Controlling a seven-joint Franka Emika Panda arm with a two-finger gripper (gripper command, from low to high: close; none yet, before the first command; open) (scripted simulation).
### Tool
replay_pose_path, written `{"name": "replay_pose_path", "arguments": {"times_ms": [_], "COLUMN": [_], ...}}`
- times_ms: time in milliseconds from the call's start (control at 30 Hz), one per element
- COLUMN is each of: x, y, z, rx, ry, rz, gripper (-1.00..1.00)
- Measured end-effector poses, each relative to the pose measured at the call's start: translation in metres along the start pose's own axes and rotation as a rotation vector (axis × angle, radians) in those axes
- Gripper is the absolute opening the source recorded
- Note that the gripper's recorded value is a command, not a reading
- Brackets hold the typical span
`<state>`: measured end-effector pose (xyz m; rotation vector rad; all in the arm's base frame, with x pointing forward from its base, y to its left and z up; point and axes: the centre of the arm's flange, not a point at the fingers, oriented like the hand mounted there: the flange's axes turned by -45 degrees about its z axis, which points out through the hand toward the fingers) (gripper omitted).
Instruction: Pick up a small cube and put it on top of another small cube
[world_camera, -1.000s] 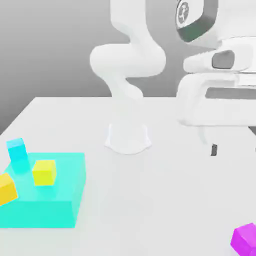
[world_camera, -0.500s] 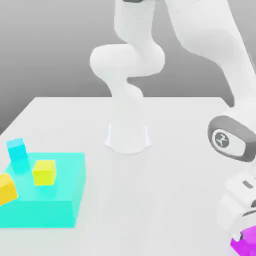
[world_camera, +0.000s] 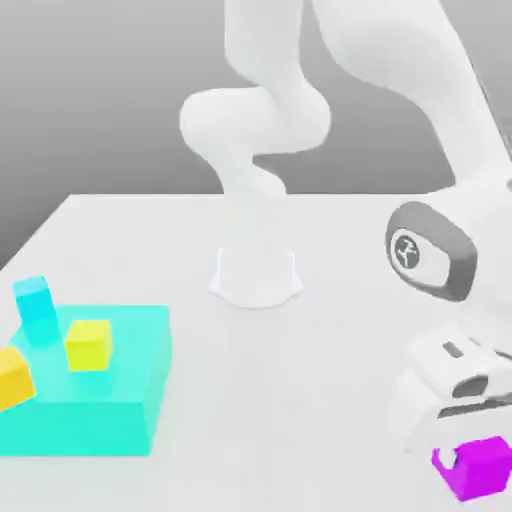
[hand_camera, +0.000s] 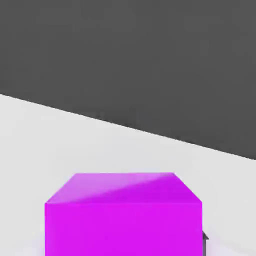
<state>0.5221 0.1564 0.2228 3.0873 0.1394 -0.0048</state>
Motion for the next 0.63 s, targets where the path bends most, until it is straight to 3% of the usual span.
{"name": "replay_pose_path", "arguments": {"times_ms": [300,500,533,567,633], "x": [-0.030,-0.149,-0.157,-0.159,-0.159], "y": [0.225,0.436,0.446,0.449,0.448], "z": [-0.045,-0.058,-0.046,-0.038,-0.038], "rx": [-0.014,0.039,0.046,0.049,0.049], "ry": [-0.020,-0.025,-0.024,-0.023,-0.023], "rz": [0.506,1.065,1.101,1.114,1.114], "gripper": [-1.00,-1.00,-1.00,1.00,1.00]}}
